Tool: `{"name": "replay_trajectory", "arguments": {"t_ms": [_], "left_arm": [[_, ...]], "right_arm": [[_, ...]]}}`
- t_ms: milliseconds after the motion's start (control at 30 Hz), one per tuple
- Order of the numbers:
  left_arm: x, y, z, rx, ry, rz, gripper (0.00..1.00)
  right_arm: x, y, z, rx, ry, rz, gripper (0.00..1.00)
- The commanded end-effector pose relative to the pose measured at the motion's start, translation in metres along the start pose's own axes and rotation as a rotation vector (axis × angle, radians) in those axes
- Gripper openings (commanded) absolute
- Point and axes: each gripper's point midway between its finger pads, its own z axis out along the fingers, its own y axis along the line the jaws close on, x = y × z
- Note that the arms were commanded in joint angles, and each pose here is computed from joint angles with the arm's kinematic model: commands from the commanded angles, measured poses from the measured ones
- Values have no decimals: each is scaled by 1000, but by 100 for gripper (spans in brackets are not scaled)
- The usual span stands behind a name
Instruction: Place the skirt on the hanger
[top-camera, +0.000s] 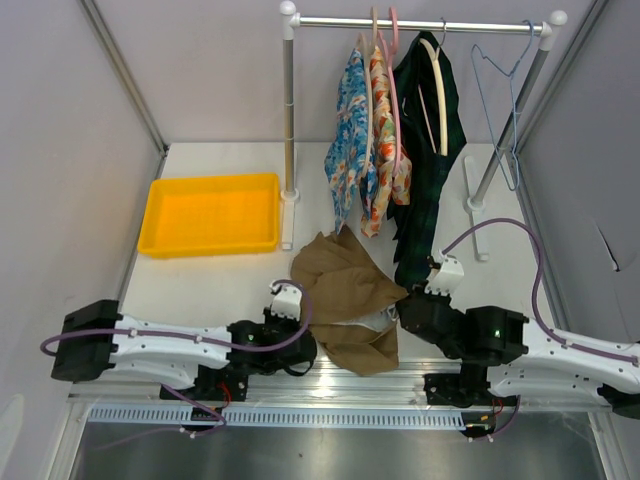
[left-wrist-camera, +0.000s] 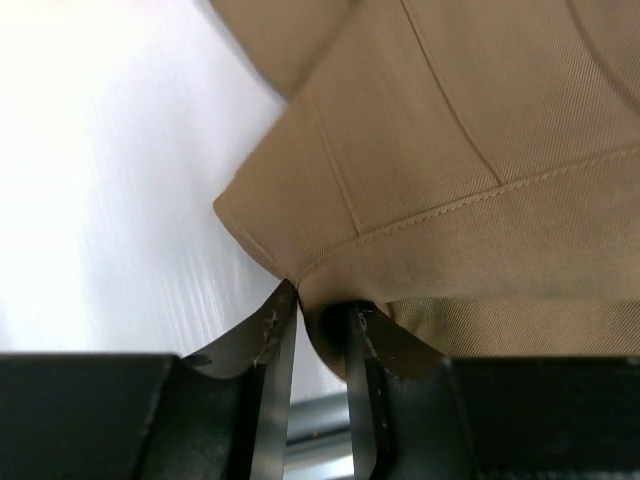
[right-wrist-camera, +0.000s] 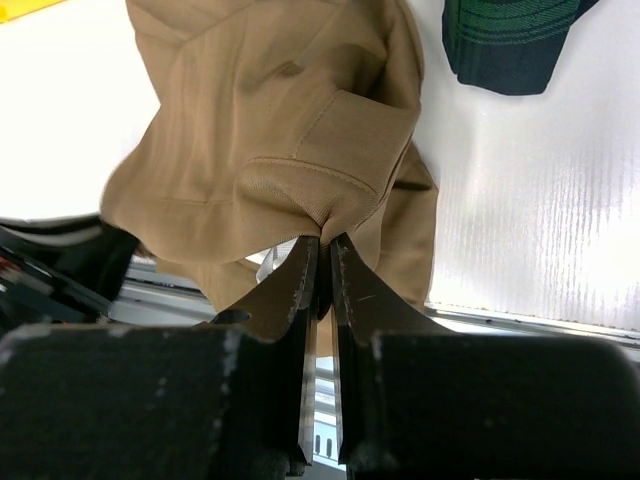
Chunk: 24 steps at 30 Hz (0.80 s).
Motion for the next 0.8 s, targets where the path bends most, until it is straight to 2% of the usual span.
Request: {"name": "replay_trajectory", "arguments": {"t_ms": [0, 67, 100, 200, 267, 400, 467, 500, 533, 600, 633, 700, 767], "left_arm": [[-51, -6, 1, 42, -110, -80, 27], [-60, -9, 2, 86, -101, -71, 22], [-75, -7, 4, 96, -123, -126, 14], [-97, -14, 2, 188, -127, -153, 0], [-122, -18, -7, 262, -159, -188, 0], [-164, -39, -38, 536, -170, -271, 0], [-202, -35, -56, 617, -236, -328, 0], [-211, -35, -62, 650, -246, -335, 0], [-235, -44, -87, 755, -277, -333, 0], [-254, -40, -95, 791, -302, -345, 0], [-273, -45, -119, 872, -332, -337, 0], [-302, -44, -138, 929, -384, -338, 0], [-314, -42, -149, 979, -401, -340, 0]], "right_arm": [[-27, 9, -11, -32, -74, 22, 2], [-33, 13, -16, -61, -81, 20, 1], [-36, 13, -18, -71, -88, -1, 1], [-52, 25, -30, -156, -111, -44, 1], [-64, 33, -42, -228, -132, -29, 1], [-103, 44, -69, -328, -203, -15, 3], [-123, 47, -79, -343, -236, -28, 3], [-128, 51, -80, -335, -237, -42, 3], [-148, 56, -92, -347, -270, -24, 3], [-158, 69, -92, -347, -269, -80, 2], [-172, 75, -101, -357, -287, -75, 2], [-181, 81, -91, -302, -280, -125, 1], [-203, 81, -94, -269, -308, -115, 0]]}}
